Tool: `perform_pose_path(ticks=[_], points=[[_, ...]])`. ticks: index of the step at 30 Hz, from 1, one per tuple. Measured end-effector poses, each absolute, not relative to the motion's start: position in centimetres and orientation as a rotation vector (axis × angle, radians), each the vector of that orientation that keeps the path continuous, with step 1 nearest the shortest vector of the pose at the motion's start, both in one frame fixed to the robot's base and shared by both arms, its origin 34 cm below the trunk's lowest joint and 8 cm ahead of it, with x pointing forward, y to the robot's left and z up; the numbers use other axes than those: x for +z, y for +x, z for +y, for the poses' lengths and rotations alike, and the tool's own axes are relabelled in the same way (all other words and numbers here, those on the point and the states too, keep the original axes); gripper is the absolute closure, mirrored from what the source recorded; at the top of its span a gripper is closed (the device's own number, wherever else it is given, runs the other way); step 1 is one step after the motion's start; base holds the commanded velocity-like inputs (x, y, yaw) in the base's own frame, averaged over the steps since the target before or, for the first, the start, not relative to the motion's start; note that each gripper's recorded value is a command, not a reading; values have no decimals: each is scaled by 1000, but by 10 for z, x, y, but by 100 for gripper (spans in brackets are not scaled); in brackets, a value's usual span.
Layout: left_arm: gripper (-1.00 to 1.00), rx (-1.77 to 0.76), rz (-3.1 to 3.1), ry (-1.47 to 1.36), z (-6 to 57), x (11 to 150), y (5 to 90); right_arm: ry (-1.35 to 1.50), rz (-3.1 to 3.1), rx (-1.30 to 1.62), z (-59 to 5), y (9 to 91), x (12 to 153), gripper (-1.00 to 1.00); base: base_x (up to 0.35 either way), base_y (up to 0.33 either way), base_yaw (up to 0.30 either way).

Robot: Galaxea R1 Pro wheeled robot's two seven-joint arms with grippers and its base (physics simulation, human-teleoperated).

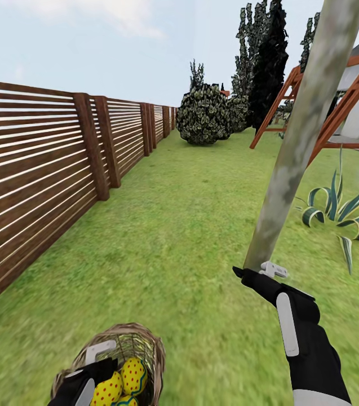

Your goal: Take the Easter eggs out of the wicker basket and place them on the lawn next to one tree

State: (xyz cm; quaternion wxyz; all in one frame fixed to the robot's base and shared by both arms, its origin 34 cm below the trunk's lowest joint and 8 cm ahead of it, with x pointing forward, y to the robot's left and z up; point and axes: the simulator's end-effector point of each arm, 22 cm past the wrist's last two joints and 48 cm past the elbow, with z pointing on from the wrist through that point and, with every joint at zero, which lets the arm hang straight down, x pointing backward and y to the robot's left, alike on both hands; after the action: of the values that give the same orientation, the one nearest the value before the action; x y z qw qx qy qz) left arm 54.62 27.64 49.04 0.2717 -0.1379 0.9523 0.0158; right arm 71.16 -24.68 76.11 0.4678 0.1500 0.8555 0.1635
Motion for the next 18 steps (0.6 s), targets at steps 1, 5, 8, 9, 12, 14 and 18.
perform_pose_path(ticks=[1,5,8,9,12,14,18], points=[[-100,42,2564,-371,276,488,546,368,2098,401,-247,711,759,-100,0,0,0],[-100,42,2564,-371,276,481,545,368,2098,401,-247,710,751,-100,0,0,0],[-100,42,2564,-371,276,475,544,368,2098,401,-247,709,745,-100,0,0,0],[-100,42,2564,-371,276,473,544,368,2098,401,-247,709,744,-100,0,0,0],[-100,42,2563,-371,276,467,543,367,2093,401,-247,708,740,-100,0,0,0],[-100,42,2563,-371,276,463,542,366,2088,400,-248,708,738,-100,0,0,0],[-100,42,2563,-371,276,454,541,357,2078,412,-246,707,733,-100,0,0,0]])
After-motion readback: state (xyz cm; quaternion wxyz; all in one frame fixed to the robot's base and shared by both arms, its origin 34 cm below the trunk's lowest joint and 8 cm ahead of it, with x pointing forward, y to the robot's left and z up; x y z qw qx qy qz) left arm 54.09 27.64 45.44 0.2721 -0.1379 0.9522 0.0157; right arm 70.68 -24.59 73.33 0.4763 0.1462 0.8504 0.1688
